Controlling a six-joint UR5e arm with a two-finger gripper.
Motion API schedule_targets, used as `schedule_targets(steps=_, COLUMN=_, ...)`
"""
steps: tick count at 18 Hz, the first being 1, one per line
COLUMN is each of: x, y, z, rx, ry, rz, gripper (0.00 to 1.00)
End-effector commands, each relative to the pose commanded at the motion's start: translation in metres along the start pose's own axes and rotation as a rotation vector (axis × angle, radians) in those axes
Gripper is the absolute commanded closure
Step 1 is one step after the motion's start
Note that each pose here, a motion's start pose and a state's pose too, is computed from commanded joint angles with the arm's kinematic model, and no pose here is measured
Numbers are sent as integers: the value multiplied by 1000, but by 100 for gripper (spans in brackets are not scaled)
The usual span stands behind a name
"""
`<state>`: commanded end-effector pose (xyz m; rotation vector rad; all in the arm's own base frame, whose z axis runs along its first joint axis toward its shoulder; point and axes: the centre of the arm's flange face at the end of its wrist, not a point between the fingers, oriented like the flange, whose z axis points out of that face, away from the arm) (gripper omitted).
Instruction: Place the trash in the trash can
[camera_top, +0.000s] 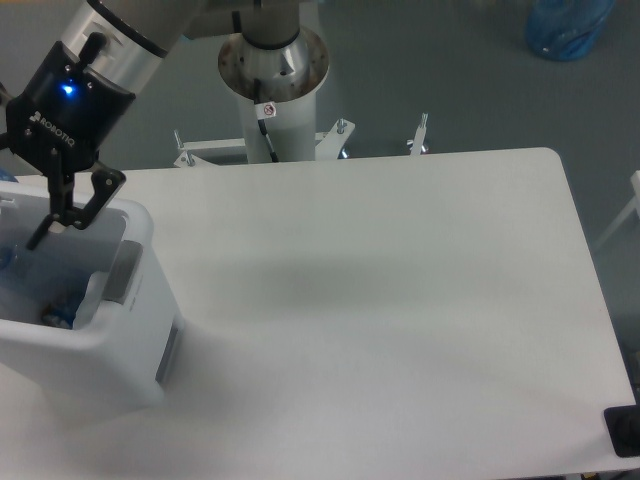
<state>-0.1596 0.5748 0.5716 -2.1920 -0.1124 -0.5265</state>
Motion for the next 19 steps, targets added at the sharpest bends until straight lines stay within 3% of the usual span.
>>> schedule_targets(steps=4, x=-44, y=7, z=-14, rx=-42, ry=-192, rz=59, gripper=0)
schedule_targets(steps=7, x=-79, y=35, z=-30, rx=-148, ry=-429, rz=101, gripper=0)
schedule_targets(steps=9, x=-110, y=55, z=-44, rx=-211, ry=-504, rz=126, gripper=0)
schedule_targets(steps=12, x=-167, y=99, z=-65, rx=-311, ry=-521, rz=208, gripper=0)
schedule_targets(steps=16, x=-180, y=113, z=-71, rx=-488, ry=-471, rz=439, gripper=0)
schedule_targets(steps=19, x=-186, y=129, z=-70, rx=-617, ry=-462, rz=472, gripper=0)
